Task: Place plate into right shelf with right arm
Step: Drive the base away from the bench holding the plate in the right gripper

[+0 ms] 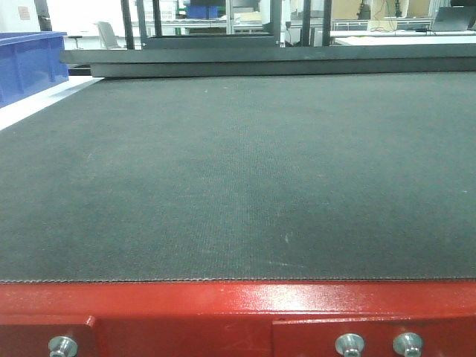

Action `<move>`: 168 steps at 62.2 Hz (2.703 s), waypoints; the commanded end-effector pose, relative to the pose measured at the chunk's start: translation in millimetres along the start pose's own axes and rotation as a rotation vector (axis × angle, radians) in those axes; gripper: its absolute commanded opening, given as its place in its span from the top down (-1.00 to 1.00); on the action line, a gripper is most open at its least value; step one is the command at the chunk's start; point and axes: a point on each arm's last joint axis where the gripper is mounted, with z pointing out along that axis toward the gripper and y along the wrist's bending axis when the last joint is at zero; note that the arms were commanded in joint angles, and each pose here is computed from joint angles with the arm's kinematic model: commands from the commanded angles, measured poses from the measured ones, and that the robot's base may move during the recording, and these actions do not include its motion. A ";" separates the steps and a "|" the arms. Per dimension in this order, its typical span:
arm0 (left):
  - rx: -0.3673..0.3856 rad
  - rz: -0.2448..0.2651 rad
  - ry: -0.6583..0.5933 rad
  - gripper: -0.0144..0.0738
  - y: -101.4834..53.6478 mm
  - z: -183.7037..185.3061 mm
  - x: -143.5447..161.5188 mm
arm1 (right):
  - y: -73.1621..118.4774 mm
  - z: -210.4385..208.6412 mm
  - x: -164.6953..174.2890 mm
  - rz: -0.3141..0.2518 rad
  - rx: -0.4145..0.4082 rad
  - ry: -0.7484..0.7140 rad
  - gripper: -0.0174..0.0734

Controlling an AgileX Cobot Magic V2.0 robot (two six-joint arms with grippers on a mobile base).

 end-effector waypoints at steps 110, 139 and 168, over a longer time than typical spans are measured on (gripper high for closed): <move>-0.012 -0.007 -0.083 0.78 1.2 -0.7 -5.1 | 1.3 -1.1 -18.0 -0.023 -0.009 -0.123 0.50; -0.012 -0.007 -0.083 0.78 1.2 -0.7 -5.1 | 1.3 -1.1 -18.0 -0.023 -0.009 -0.123 0.50; -0.012 -0.007 -0.083 0.78 1.2 -0.7 -5.1 | 1.3 -1.1 -18.1 -0.023 -0.009 -0.124 0.50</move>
